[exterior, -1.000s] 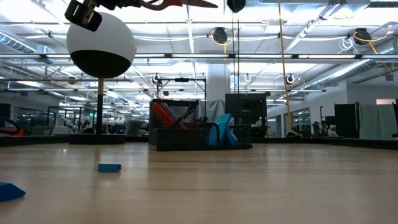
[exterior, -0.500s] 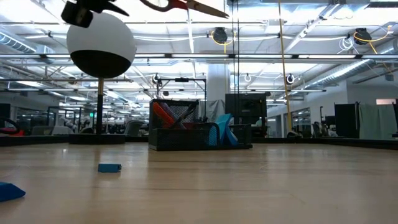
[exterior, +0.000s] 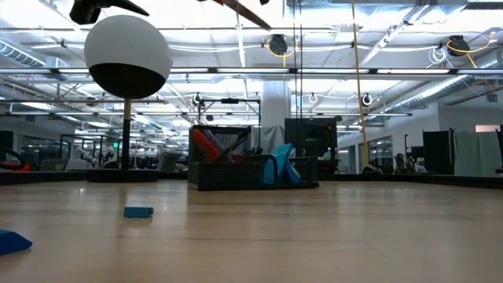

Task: Pick and place office supplies into organizer
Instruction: Put the orange scissors into the desk organizer

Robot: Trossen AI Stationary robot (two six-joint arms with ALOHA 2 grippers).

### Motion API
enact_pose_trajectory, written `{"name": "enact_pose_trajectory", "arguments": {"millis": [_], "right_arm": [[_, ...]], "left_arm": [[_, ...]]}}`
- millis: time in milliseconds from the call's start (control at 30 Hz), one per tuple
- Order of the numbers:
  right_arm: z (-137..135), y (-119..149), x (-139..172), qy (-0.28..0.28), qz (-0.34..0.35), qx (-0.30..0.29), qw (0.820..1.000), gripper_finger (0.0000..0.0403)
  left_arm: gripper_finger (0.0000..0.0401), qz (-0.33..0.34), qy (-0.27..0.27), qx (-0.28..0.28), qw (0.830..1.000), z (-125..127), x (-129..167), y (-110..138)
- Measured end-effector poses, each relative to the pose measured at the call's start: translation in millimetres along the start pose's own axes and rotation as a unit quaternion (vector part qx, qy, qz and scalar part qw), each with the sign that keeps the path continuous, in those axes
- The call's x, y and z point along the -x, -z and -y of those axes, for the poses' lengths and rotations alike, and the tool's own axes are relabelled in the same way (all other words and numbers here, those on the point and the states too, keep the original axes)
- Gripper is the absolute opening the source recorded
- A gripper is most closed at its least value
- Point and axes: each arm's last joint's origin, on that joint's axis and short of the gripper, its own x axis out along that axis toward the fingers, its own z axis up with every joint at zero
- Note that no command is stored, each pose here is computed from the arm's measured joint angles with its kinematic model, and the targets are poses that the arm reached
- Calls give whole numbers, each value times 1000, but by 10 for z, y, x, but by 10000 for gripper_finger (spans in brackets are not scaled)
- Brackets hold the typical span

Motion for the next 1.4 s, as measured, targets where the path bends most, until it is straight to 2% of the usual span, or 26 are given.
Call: {"name": "enact_pose_trajectory", "arguments": {"millis": [100, 200, 367, 533, 633, 767, 900, 1133, 1400], "right_arm": [[162, 82, -66, 10, 47, -65, 997, 29], [303, 248, -112, 8, 98, -133, 986, 29], [463, 702, -90, 8, 173, -235, 956, 29], [525, 1193, -32, 13, 198, -302, 932, 29], [564, 1393, -92, 11, 214, -335, 917, 29], [582, 1560, -283, -3, 231, -361, 904, 29], [589, 1606, -473, -22, 248, -360, 899, 29], [688, 1751, -642, -49, 228, -350, 907, 29], [921, 1957, -668, -119, 210, -323, 915, 29]], "left_arm": [[157, 14, -3, -9, 1000, -4, 9, -13], [157, 19, -4, -28, 999, -3, 12, -18], [157, 19, -4, -50, 999, -2, 12, -18], [157, 20, -5, -59, 998, -3, 11, -18], [157, 20, -6, -60, 998, -4, 9, -17], [157, 20, -6, -61, 998, -3, 7, -16], [157, 16, -3, -61, 998, -2, 7, -13], [157, 16, -1, -59, 998, 3, 7, -15], [157, 16, -1, -80, 997, 3, 7, -15]]}}
